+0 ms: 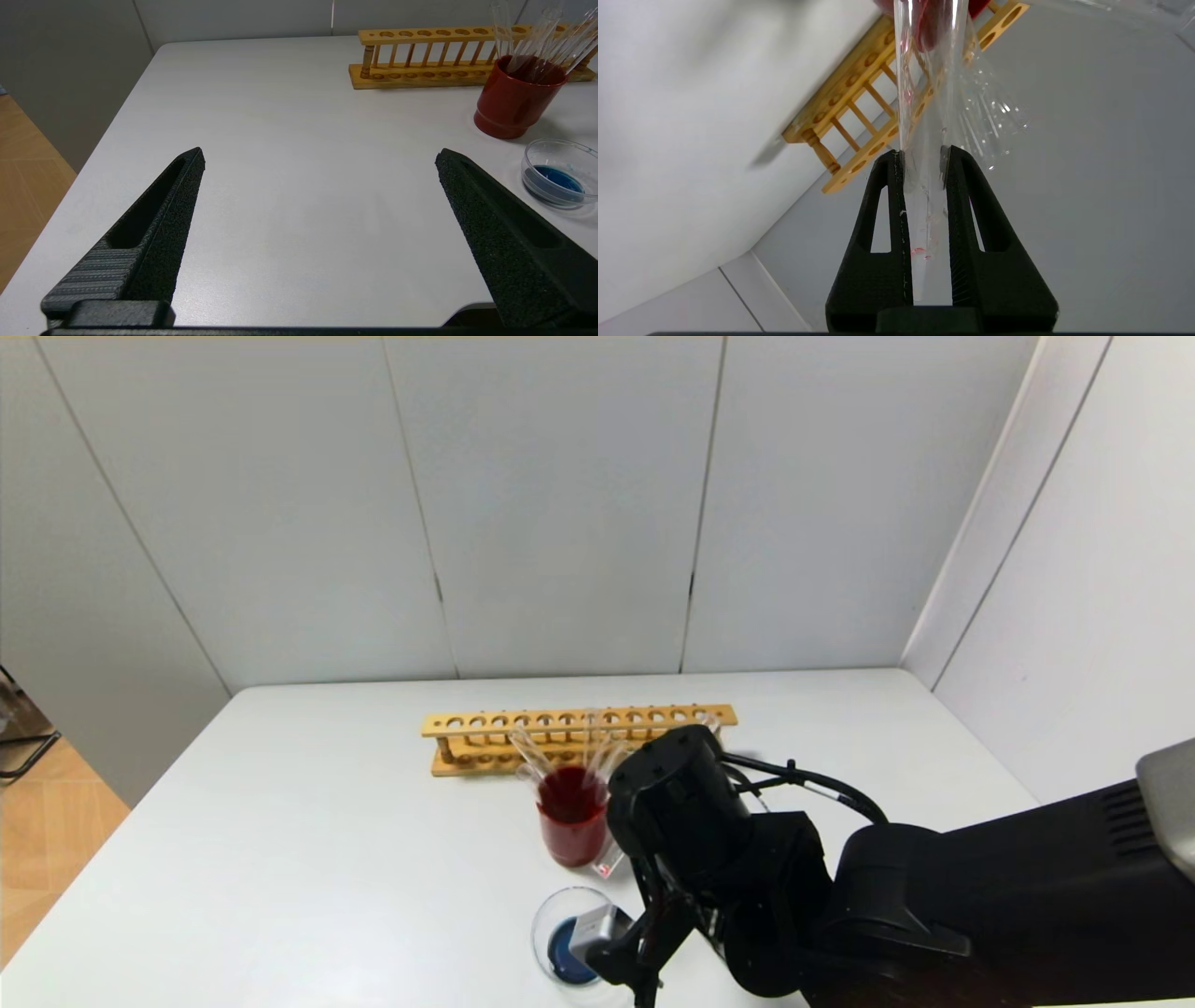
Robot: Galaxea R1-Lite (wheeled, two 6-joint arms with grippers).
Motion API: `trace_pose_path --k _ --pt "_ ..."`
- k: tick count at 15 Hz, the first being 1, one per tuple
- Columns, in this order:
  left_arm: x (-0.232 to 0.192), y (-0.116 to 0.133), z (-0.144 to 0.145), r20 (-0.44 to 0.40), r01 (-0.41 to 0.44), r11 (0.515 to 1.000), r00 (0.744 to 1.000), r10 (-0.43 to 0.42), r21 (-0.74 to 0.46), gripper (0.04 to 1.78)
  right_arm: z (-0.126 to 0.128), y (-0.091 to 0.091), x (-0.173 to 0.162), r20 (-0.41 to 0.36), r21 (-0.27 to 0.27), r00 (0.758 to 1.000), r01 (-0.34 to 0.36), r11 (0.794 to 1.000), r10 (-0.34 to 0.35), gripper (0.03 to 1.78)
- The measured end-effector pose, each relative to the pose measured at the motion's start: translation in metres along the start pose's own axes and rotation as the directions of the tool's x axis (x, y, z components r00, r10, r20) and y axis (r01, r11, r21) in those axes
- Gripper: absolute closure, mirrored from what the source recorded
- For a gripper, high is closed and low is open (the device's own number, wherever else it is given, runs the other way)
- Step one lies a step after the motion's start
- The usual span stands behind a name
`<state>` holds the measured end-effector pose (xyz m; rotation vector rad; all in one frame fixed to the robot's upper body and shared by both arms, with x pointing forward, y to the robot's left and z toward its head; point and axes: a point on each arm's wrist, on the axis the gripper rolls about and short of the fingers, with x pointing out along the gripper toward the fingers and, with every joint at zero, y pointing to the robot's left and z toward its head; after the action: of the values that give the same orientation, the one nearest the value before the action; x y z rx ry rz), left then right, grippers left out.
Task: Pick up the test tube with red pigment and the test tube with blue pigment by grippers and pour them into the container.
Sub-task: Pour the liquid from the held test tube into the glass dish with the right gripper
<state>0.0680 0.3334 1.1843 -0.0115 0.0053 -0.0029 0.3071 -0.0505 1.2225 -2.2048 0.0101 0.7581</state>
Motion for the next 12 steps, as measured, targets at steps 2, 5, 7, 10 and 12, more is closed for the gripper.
trace_pose_path --k 2,5,7,10,12 --pt "0.000 0.000 0.000 0.000 0.000 1.000 1.000 0.000 0.000 0.07 0.002 -0.003 0.000 0.002 0.000 1.000 0.009 1.000 -0.009 1.49" --pt "0.000 0.000 0.000 0.000 0.000 1.000 1.000 0.000 0.000 0.07 0.009 -0.007 0.001 0.012 -0.004 1.000 0.021 1.000 -0.021 1.49" --pt "0.000 0.000 0.000 0.000 -0.001 1.000 1.000 0.001 0.000 0.07 0.011 -0.009 0.001 0.017 -0.008 1.000 0.023 1.000 -0.023 1.49" --pt "0.000 0.000 0.000 0.000 0.000 1.000 1.000 0.000 0.000 0.07 0.014 -0.006 0.002 0.021 -0.016 1.000 0.016 1.000 -0.015 1.49" --pt "0.000 0.000 0.000 0.000 0.000 1.000 1.000 0.000 0.000 0.07 0.016 -0.003 0.002 0.024 -0.024 1.000 0.008 1.000 -0.007 1.49"
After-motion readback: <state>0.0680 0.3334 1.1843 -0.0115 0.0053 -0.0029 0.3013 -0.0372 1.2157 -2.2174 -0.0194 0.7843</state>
